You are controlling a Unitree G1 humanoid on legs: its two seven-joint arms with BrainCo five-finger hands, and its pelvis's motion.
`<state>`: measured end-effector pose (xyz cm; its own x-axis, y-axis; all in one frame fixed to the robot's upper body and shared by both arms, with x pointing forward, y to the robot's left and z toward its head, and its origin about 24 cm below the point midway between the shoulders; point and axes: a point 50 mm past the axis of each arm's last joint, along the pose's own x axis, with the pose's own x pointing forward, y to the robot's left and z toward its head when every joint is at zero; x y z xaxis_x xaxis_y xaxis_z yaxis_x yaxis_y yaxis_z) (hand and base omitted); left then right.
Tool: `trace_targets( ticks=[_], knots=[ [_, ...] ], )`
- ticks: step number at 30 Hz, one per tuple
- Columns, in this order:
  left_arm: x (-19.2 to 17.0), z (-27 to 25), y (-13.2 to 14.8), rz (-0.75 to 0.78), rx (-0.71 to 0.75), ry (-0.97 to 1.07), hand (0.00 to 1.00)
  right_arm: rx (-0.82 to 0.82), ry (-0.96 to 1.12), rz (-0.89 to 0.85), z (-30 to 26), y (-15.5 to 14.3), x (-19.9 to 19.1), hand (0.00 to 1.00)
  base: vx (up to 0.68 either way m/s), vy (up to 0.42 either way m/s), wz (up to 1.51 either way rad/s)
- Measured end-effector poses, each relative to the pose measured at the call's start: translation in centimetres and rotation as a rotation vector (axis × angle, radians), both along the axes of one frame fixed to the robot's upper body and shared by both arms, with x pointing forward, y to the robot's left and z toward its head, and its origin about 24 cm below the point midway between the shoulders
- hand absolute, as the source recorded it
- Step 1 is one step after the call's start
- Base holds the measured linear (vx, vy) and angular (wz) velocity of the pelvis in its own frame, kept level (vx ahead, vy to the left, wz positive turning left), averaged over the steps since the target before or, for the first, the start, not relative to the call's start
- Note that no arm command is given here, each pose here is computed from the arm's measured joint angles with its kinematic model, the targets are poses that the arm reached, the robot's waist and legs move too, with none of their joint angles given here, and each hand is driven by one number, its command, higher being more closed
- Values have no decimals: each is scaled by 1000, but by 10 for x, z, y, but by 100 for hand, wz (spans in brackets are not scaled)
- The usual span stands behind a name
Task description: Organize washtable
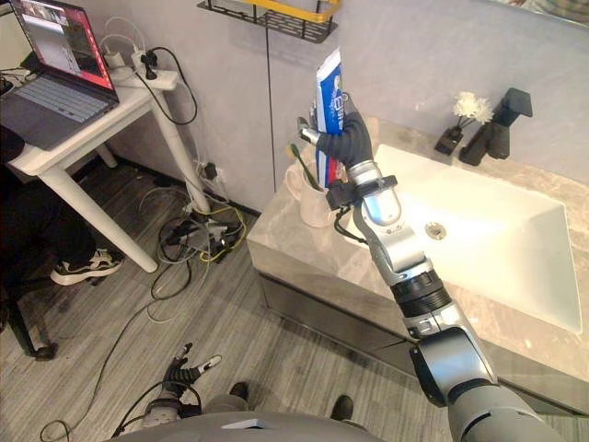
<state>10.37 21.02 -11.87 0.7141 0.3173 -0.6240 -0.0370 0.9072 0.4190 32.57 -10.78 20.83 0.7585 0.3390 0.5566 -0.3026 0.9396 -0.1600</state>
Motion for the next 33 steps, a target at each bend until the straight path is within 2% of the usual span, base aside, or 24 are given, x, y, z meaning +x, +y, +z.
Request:
trace_targets(
  ticks=[17, 33],
  knots=[
    [2, 0, 0, -5, 0, -4, 0, 8, 0, -15, 0, 0, 0, 100, 0, 0, 0],
    [1, 0, 0, -6, 1, 0, 0, 15, 114, -31, -29, -1, 1, 100, 0, 0, 0]
  ],
)
